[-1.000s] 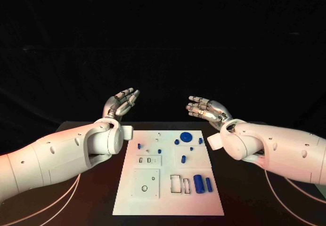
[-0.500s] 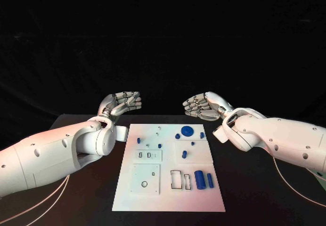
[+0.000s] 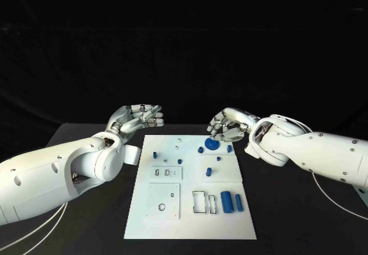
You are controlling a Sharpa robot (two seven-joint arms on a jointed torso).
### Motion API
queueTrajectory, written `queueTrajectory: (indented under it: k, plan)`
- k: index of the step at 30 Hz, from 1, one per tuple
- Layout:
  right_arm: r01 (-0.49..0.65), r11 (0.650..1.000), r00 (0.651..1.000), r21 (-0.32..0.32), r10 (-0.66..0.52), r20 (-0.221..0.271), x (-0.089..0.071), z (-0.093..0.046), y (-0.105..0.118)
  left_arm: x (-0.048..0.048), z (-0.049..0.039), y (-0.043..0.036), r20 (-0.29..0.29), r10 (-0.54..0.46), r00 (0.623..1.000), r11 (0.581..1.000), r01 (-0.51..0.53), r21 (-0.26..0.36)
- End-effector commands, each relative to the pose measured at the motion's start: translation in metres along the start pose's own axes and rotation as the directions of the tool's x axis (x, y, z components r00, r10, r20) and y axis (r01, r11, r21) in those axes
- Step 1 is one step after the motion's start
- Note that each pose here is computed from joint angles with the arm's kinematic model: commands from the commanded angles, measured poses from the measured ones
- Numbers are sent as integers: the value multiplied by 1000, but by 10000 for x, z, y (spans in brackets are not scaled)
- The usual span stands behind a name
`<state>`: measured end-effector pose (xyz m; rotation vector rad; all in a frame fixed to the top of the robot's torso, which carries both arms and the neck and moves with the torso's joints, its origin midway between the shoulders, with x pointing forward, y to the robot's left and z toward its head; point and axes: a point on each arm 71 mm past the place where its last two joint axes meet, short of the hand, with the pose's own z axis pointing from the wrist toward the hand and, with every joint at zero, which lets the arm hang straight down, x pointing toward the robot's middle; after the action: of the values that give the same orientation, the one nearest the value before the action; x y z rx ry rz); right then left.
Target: Assemble the parts on the task board
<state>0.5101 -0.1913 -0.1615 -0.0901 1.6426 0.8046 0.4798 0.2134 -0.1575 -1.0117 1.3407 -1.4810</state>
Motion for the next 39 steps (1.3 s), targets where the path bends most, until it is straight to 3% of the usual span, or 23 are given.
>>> queueTrajectory:
  k: [1,6,13,39]
  plan:
    - [194,981,979,15,-193,-72,47,23,42,49,-20,-50,-47,-22,999,1000,23,5]
    - [295,955,953,2,-294,-77,55,65,107,75,-35,-108,-64,-33,997,999,33,10]
    - [358,933,930,-12,-358,-77,89,133,186,124,-35,-132,-78,-46,996,999,47,5]
    - [418,908,899,-17,-416,-135,268,311,256,150,-69,-152,-72,-73,995,997,72,-14]
